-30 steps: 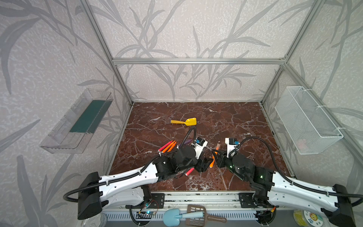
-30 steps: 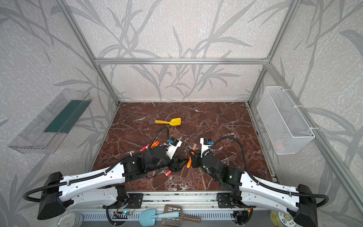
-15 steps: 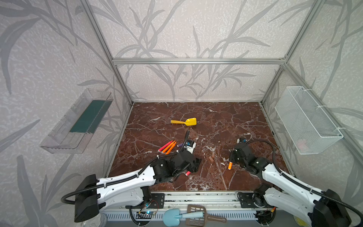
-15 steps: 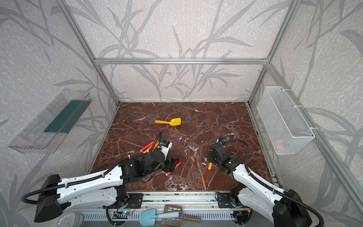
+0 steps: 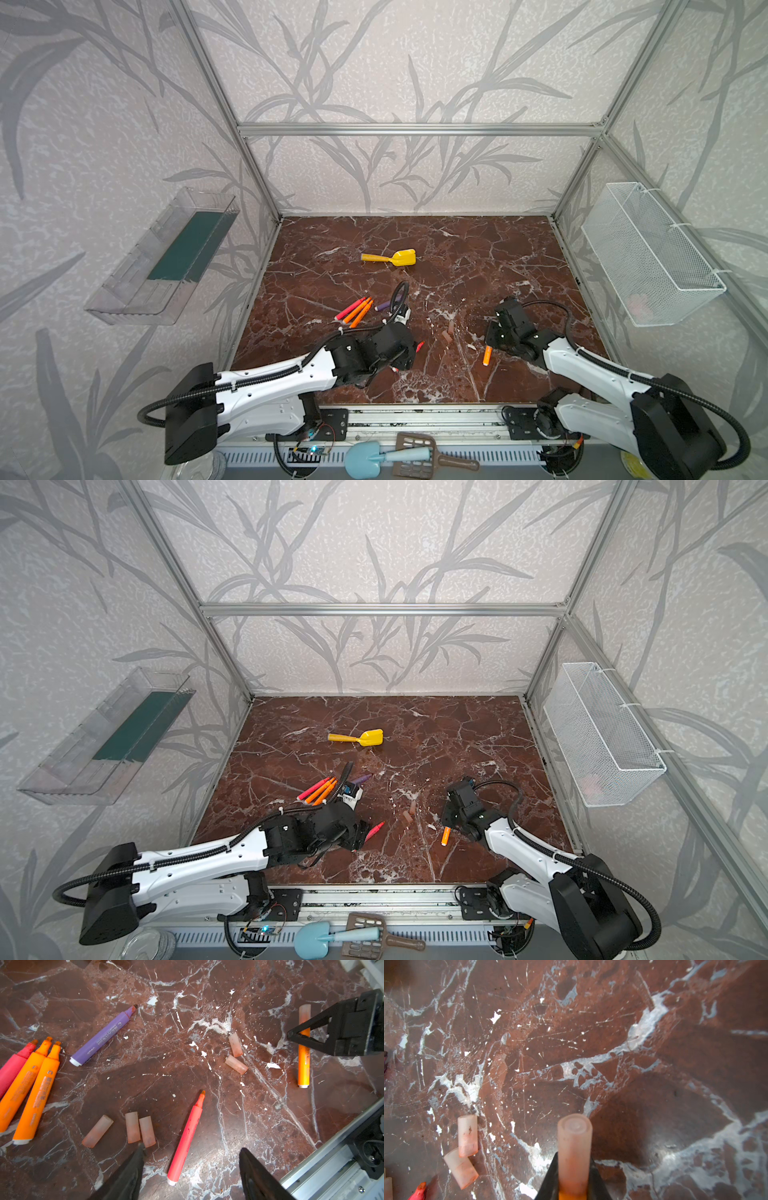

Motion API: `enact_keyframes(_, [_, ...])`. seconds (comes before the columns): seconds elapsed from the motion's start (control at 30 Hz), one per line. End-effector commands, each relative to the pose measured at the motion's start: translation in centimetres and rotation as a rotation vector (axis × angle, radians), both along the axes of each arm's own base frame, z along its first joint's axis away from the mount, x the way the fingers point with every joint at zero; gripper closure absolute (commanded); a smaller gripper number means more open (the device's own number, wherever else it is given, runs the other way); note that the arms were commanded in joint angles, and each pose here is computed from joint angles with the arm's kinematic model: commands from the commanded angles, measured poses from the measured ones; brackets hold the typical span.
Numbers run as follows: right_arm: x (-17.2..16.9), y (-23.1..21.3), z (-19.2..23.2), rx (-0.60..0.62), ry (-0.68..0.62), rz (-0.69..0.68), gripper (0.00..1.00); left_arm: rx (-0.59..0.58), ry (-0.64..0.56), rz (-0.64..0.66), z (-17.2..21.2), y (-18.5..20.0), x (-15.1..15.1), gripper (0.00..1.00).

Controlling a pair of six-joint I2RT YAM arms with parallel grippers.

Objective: Insert the pens into the pen caps
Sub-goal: 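Open the left gripper off the highlighter while the right gripper holds it, then grasp the pink highlighter with the left gripper while the right gripper lowers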

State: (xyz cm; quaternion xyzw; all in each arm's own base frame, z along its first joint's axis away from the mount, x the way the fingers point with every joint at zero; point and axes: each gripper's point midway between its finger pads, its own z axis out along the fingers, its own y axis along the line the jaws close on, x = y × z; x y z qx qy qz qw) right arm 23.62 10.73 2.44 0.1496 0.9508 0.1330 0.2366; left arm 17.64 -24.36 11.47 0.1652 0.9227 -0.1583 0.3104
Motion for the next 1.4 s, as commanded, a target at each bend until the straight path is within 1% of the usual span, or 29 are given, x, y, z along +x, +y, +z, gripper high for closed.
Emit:
enact_keyframes(0.0, [-0.3,-0.1,-0.9,0.018,0.024,-0.011,0.78,0.048,0.029,0.046,0.0,0.9,0.0,0.27])
enact_keyframes(0.07, [-0.4,-0.3,-1.1,0.023,0.031,-0.023,0.77,0.069,0.046,0.055,-0.3,1.2,-0.2,0.27])
enact_keyframes(0.2, [-0.4,-0.8,-1.0,0.025,0.020,-0.041,0.71,0.114,0.087,0.067,-0.8,1.9,-0.7,0.27])
enact_keyframes(0.4, [-0.7,-1.3,-0.7,0.023,0.004,-0.062,0.71,0.128,0.132,0.048,-1.3,1.7,-1.5,0.27])
enact_keyframes(0.53, [-0.7,-1.0,0.8,0.032,-0.012,-0.039,0.70,0.128,0.153,0.019,-2.0,1.4,-2.1,0.27])
enact_keyframes(0.63, [-0.6,-0.4,2.3,0.051,-0.035,0.010,0.65,0.126,0.171,-0.005,-2.4,1.1,-2.7,0.27])
enact_keyframes(0.8, [-0.7,0.0,4.1,0.086,-0.081,0.027,0.57,0.099,0.183,-0.047,-3.0,0.3,-3.5,0.27])
enact_keyframes(0.97, [-1.1,0.1,6.2,0.113,-0.128,0.045,0.52,0.107,0.193,-0.059,-3.6,0.0,-3.8,0.28])
enact_keyframes(1.07, [-1.4,0.5,7.0,0.131,-0.160,0.067,0.49,0.117,0.192,-0.071,-3.9,-0.3,-3.9,0.28])
enact_keyframes(1.2, [-1.6,1.1,7.7,0.167,-0.189,0.102,0.42,0.133,0.195,-0.086,-4.5,-0.9,-3.7,0.27])
enact_keyframes(1.3, [-1.7,1.7,8.0,0.201,-0.225,0.126,0.36,0.162,0.199,-0.086,-5.1,-1.0,-3.6,0.27])
enact_keyframes(1.37, [-1.8,1.8,8.2,0.209,-0.235,0.134,0.34,0.183,0.196,-0.074,-5.5,-0.9,-3.3,0.27])
